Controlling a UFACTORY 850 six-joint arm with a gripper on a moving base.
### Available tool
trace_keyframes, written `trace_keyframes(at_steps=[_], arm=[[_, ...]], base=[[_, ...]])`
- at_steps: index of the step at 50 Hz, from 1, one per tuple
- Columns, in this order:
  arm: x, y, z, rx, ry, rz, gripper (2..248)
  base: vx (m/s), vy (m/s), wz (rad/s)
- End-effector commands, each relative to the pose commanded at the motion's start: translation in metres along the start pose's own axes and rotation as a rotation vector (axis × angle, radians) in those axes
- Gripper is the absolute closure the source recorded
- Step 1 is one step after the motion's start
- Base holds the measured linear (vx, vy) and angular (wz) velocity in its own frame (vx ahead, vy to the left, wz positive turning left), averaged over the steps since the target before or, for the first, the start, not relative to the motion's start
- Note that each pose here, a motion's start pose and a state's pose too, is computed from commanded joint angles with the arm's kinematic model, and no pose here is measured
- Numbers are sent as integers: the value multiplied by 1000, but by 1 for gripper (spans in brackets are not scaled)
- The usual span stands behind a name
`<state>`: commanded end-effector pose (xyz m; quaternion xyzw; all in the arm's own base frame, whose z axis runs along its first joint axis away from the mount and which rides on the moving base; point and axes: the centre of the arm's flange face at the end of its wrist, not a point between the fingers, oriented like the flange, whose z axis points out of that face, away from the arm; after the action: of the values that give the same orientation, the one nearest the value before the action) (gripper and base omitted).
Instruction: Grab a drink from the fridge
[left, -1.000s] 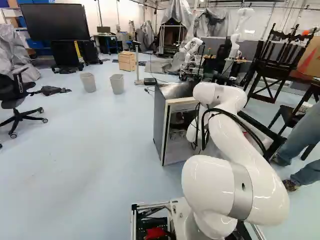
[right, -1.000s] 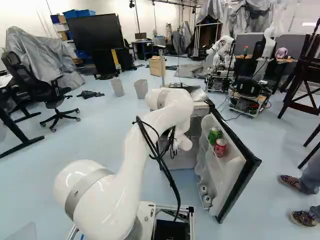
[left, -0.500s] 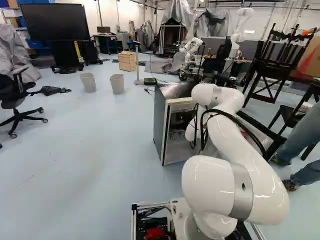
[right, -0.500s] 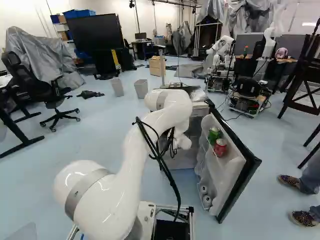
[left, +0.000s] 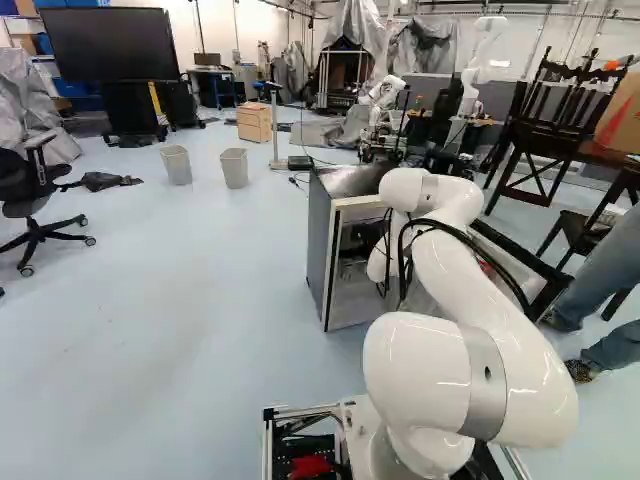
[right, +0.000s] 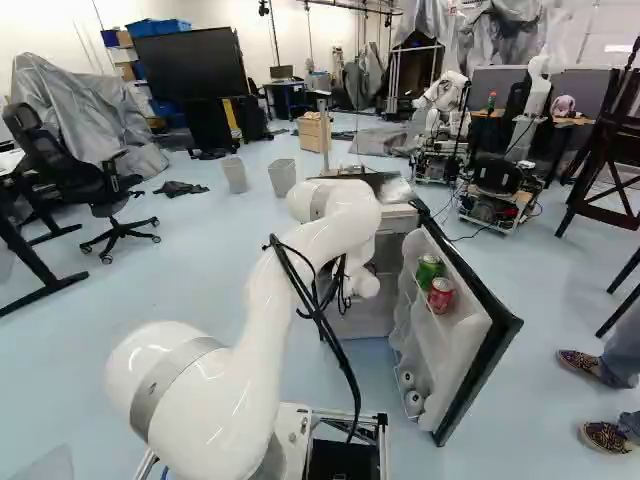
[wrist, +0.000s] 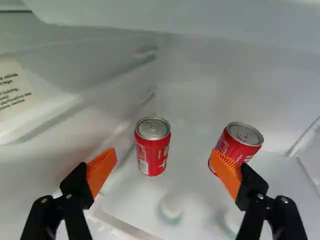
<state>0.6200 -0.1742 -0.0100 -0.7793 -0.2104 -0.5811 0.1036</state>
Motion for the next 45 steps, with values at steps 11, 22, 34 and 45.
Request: trace_keyframes(at_steps=[11,22,34,45], arm=[[-11,-1,4,1,-3,3,3],[-13,-2,4,2,-3,3,3],[-13,-1,6,2,0,0,3],[-13,1,12,3,8,-9,3]], base=[[0,0,0],[0,0,0],[0,0,0],[0,0,0]])
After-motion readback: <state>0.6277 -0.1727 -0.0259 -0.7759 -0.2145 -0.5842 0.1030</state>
